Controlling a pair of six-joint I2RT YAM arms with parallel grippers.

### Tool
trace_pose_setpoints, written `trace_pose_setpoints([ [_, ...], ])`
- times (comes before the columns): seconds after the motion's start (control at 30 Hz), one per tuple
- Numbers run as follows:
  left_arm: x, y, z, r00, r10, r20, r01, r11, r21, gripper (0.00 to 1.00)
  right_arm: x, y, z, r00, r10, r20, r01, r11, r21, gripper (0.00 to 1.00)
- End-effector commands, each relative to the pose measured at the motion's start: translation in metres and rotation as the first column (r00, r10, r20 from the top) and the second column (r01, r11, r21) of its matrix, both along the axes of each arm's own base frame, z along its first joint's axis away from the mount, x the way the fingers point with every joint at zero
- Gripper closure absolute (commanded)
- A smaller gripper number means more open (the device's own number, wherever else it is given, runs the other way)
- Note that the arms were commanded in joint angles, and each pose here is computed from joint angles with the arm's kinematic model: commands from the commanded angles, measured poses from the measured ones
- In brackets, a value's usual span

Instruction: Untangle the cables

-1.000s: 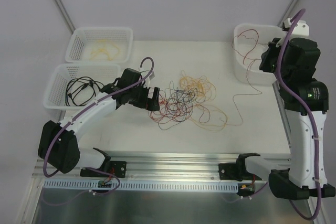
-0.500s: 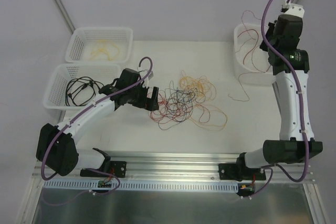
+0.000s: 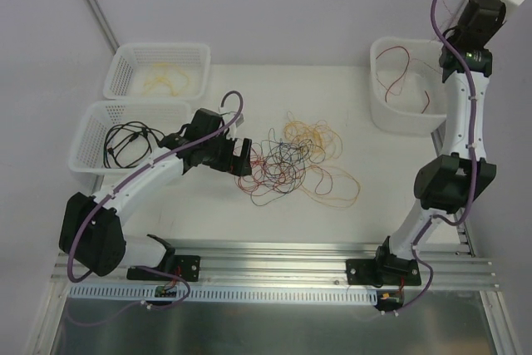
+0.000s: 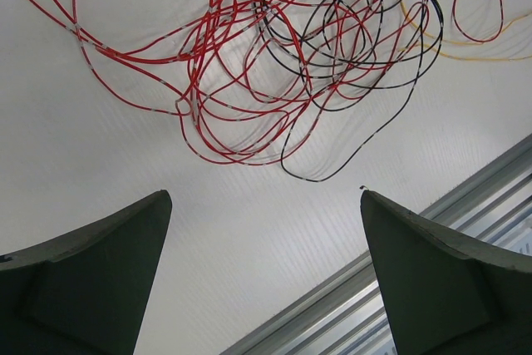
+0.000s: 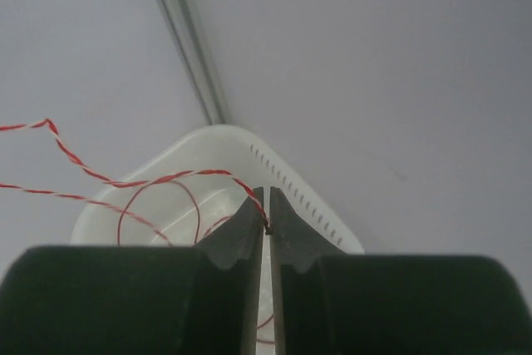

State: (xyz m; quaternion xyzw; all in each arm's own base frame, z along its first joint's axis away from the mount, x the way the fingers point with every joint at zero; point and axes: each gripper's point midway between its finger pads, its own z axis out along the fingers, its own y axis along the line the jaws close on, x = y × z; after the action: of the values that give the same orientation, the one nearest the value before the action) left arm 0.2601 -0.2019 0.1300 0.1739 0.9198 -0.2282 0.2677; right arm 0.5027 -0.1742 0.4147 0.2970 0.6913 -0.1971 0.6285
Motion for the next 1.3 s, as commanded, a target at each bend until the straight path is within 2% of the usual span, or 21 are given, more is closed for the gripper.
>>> trace_pose_setpoints([
  [0.0, -0.003, -0.008, -0.004, 0.999, -0.049, -0.009, 0.048, 0.999, -0.008, 0.01, 0.018, -0.026, 0.036, 0.987, -0.074, 0.145, 0.084, 0.994, -0.071, 0.9],
  [0.07, -0.005, -0.01, -0.006, 0.998, -0.058, -0.025, 0.058, 0.998, -0.019, 0.01, 0.029, -0.033, 0.031, 0.987, -0.082, 0.14, 0.098, 0.989, -0.11, 0.87],
  [0.23, -0.007, -0.014, -0.01, 0.996, -0.067, -0.054, 0.066, 0.997, -0.031, 0.01, 0.063, -0.051, -0.036, 0.991, -0.132, 0.031, 0.135, 0.978, -0.162, 0.87],
  [0.43, -0.008, -0.016, -0.015, 0.994, -0.078, -0.076, 0.076, 0.996, -0.035, 0.01, 0.093, -0.053, -0.107, 0.991, -0.063, -0.122, 0.046, 0.989, -0.138, 0.86],
  [0.53, -0.008, -0.018, -0.014, 0.994, -0.082, -0.078, 0.079, 0.996, -0.042, 0.01, 0.097, -0.046, -0.142, 0.981, -0.013, -0.193, -0.005, 0.996, -0.09, 0.73],
  [0.63, -0.008, -0.017, -0.013, 0.994, -0.08, -0.076, 0.077, 0.996, -0.043, 0.01, 0.091, -0.04, -0.142, 0.983, 0.011, -0.184, -0.021, 0.998, -0.055, 0.56],
  [0.77, -0.009, -0.018, -0.007, 0.995, -0.08, -0.061, 0.077, 0.996, -0.055, 0.01, 0.081, -0.018, -0.113, 0.987, 0.101, -0.128, -0.102, 0.995, -0.005, 0.43],
  [0.8, -0.01, -0.017, -0.006, 0.995, -0.078, -0.061, 0.075, 0.996, -0.057, 0.01, 0.074, -0.008, -0.088, 0.988, 0.126, -0.089, -0.127, 0.992, -0.004, 0.37],
  [0.87, -0.01, -0.017, -0.001, 0.996, -0.077, -0.045, 0.074, 0.995, -0.065, 0.01, 0.068, 0.015, -0.074, 0.973, 0.218, -0.073, -0.215, 0.976, 0.044, 0.31],
  [0.97, -0.01, -0.017, 0.006, 0.997, -0.073, -0.024, 0.071, 0.995, -0.072, 0.01, 0.048, 0.065, -0.05, 0.928, 0.371, -0.045, -0.363, 0.924, 0.124, 0.18],
  [1.0, -0.01, -0.016, 0.007, 0.997, -0.07, -0.021, 0.068, 0.995, -0.072, 0.01, 0.043, 0.086, -0.063, 0.904, 0.424, -0.06, -0.408, 0.896, 0.176, 0.16],
  [1.03, -0.009, -0.016, 0.008, 0.998, -0.067, -0.018, 0.066, 0.995, -0.074, 0.01, 0.029, 0.112, -0.049, 0.86, 0.51, -0.02, -0.495, 0.844, 0.206, 0.15],
  [1.07, -0.009, -0.015, 0.01, 0.998, -0.059, -0.011, 0.058, 0.996, -0.072, 0.01, 0.023, 0.13, -0.053, 0.83, 0.557, -0.008, -0.539, 0.807, 0.24, 0.14],
  [1.1, -0.009, -0.014, 0.01, 0.998, -0.057, -0.008, 0.056, 0.996, -0.071, 0.01, 0.014, 0.156, -0.077, 0.799, 0.601, -0.016, -0.566, 0.761, 0.316, 0.13],
  [1.13, -0.009, -0.014, 0.01, 0.999, -0.053, -0.007, 0.052, 0.996, -0.071, 0.01, 0.0, 0.177, -0.071, 0.758, 0.652, 0.008, -0.616, 0.712, 0.337, 0.13],
  [1.23, -0.008, -0.012, 0.011, 0.999, -0.035, -0.001, 0.035, 0.997, -0.066, 0.01, -0.031, 0.23, -0.114, 0.67, 0.74, -0.057, -0.644, 0.618, 0.451, 0.12],
  [1.27, -0.008, -0.012, 0.011, 1.0, -0.029, 0.0, 0.029, 0.997, -0.065, 0.01, -0.044, 0.242, -0.115, 0.651, 0.756, -0.067, -0.653, 0.603, 0.458, 0.12],
])
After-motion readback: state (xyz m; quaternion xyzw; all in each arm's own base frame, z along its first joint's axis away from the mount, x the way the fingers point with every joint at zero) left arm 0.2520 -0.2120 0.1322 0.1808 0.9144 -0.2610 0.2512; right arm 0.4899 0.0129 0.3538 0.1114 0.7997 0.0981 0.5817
